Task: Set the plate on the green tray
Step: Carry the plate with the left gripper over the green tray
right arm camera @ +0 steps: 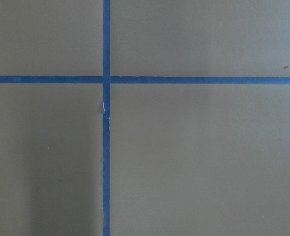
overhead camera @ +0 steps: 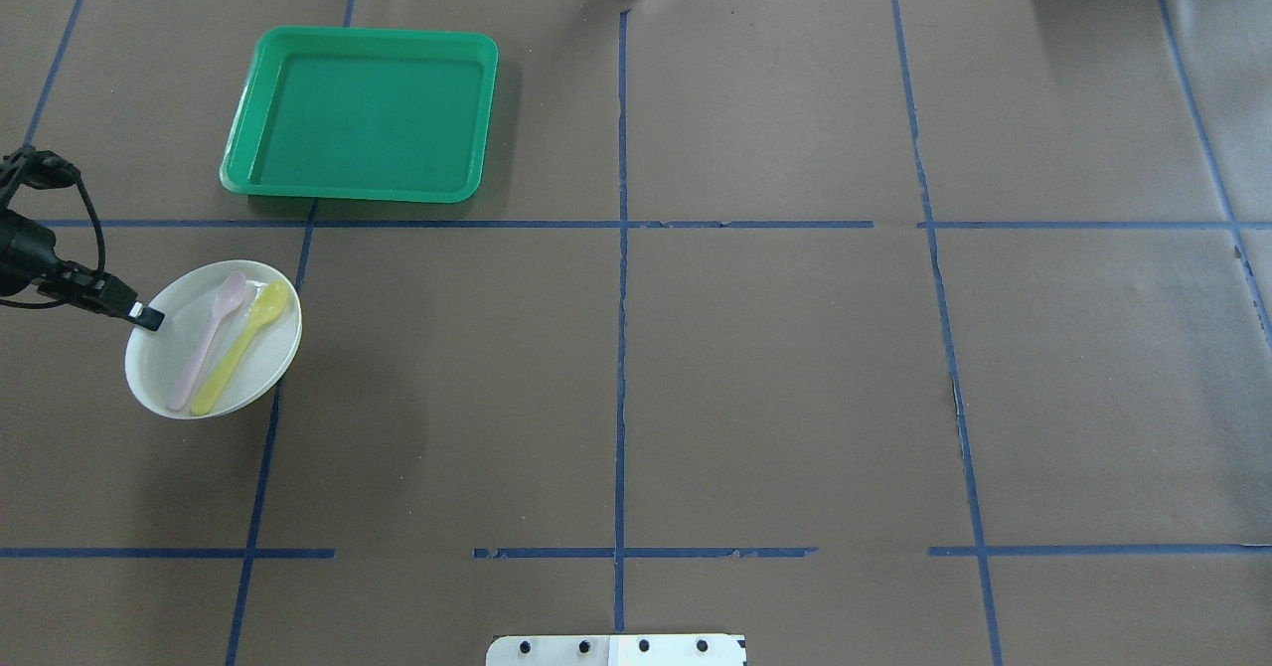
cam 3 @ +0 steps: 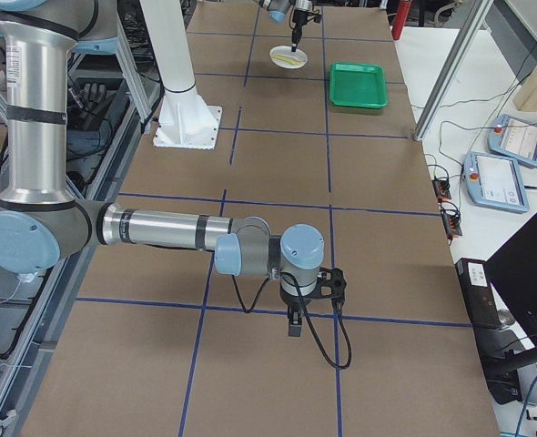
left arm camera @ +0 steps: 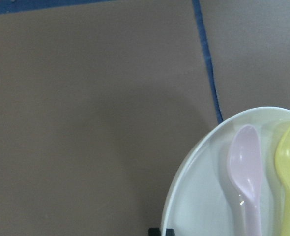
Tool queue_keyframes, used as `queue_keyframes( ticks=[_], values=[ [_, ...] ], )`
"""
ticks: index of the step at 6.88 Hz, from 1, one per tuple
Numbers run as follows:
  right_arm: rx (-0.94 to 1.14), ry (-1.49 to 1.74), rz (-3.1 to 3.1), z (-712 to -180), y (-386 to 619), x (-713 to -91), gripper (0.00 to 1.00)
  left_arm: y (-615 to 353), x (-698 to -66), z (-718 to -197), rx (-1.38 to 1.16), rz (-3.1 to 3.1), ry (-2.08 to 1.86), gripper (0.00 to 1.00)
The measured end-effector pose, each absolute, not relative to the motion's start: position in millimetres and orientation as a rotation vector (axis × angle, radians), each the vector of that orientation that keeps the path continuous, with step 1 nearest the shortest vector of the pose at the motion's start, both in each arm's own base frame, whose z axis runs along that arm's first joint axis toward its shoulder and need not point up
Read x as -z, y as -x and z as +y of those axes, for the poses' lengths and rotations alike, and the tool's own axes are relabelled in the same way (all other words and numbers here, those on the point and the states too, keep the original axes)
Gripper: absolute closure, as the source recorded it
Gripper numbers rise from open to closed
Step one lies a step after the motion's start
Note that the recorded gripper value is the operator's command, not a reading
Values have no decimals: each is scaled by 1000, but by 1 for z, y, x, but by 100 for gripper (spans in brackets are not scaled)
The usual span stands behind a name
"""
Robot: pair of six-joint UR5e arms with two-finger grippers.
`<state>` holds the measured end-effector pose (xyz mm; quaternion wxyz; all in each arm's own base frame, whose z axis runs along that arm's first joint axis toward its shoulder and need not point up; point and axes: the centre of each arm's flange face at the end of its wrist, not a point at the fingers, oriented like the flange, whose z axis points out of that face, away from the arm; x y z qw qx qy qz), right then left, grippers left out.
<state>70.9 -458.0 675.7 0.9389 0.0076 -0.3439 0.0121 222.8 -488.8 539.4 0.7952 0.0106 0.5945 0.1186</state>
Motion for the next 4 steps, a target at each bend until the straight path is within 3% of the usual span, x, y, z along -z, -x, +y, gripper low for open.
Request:
queue_keyframes(
  ticks=[4],
  values=[
    [-25, -14, -703, -457, -71, -676, 0, -270, -499, -626, 68, 1152, 46, 100]
  ],
)
